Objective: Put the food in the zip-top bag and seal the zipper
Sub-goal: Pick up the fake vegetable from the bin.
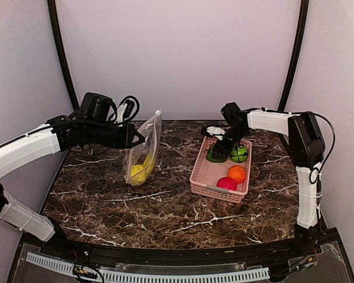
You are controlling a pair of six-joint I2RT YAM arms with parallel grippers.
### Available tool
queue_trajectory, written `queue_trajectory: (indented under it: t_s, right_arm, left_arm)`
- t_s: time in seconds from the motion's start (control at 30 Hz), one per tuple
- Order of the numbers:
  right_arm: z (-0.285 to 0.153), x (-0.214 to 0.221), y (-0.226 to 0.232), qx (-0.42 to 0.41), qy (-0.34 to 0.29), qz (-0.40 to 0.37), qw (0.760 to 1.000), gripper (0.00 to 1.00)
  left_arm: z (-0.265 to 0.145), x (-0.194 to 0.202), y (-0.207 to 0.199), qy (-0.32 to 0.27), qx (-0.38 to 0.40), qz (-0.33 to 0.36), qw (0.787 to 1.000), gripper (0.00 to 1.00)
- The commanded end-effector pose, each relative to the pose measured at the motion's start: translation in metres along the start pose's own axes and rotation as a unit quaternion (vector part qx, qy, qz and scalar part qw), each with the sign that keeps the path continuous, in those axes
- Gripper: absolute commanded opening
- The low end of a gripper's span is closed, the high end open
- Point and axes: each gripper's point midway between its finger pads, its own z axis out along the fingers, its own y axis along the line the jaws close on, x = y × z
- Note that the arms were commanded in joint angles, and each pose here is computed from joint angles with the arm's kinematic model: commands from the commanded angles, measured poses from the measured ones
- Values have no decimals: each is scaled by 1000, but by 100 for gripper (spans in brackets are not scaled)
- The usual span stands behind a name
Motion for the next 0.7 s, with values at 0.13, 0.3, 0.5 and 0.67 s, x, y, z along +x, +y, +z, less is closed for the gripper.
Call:
queue_trajectory:
  t_s: [0.13,0.3,0.5,0.67]
  right_arm:
    - [-16,-13,-2,11,-19,8,1000,50]
    - [-62,-36,8,4,-67,24,997,48]
    - [-174,-112,51,-98,-220,36,970,48]
    - [-251,-156,89,-192,-325,13,926,48]
  left_arm:
    - [-1,-6,-4,-8,13,-5,1000,1]
    - [3,-6,-6,-7,20,-9,1000,1]
    - [7,-11,-11,-14,33,-14,999,1]
    - [12,-11,-12,-12,39,-27,999,1]
